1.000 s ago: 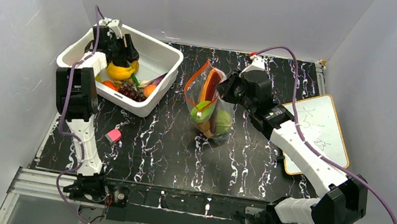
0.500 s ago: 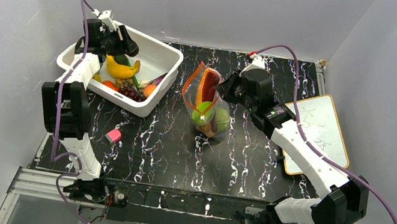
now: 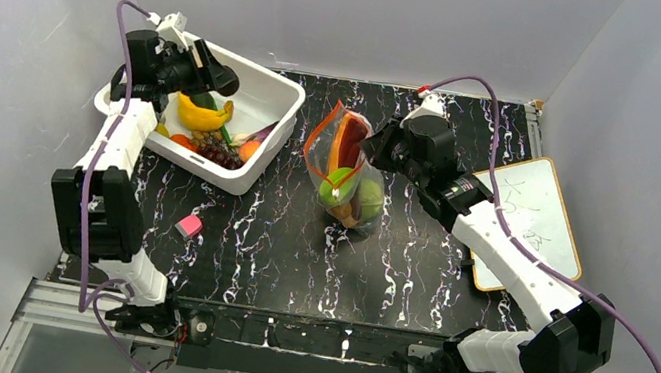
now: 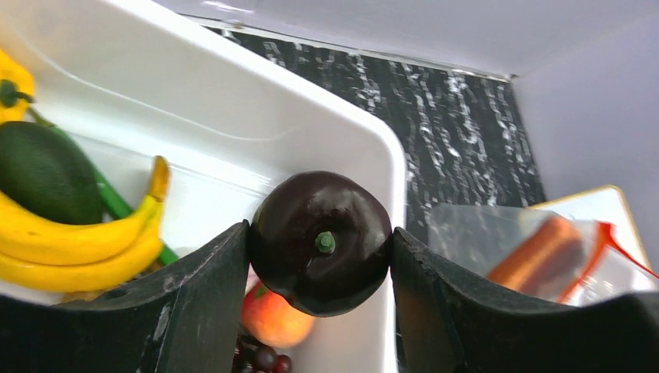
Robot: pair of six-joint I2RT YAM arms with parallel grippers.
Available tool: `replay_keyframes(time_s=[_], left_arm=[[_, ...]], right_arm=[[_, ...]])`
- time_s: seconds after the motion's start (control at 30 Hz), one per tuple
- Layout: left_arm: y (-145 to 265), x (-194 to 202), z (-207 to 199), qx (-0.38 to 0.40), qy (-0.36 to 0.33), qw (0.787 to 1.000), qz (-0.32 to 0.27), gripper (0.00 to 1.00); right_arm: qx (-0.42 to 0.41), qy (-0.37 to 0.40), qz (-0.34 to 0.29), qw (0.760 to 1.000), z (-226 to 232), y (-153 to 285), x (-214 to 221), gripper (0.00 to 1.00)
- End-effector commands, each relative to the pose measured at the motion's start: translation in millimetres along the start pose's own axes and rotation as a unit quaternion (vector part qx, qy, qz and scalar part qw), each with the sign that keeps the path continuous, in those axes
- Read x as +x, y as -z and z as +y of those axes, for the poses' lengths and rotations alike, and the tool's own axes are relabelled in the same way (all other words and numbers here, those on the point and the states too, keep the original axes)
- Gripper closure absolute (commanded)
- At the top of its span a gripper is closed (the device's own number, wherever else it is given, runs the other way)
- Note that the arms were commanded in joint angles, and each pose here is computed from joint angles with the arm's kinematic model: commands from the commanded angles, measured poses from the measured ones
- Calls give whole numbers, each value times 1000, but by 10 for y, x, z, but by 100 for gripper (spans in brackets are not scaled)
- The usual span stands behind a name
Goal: Place the food in the zip-top bag and seal the zipper
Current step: Place the fake fruit in the zipper food storage bag.
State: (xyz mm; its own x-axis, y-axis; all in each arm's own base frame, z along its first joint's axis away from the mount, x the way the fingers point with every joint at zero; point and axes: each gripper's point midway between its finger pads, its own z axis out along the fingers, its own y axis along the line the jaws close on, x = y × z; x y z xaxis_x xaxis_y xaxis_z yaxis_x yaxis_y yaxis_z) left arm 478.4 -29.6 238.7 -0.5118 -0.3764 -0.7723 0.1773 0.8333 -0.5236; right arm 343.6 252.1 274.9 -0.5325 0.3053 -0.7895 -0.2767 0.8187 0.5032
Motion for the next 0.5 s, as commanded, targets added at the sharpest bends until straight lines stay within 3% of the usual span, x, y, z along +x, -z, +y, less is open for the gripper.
replay_keyframes(time_s=[0.0,0.47], left_arm=[[261,-31,-624,94,-2,996,-4,57],[601,478,-1697,245,-5,967,76,57]], right_arm=[[-51,-20,-72,996,266,99,-396,100],[-66,-50,-81,993,354,77,-467,100]])
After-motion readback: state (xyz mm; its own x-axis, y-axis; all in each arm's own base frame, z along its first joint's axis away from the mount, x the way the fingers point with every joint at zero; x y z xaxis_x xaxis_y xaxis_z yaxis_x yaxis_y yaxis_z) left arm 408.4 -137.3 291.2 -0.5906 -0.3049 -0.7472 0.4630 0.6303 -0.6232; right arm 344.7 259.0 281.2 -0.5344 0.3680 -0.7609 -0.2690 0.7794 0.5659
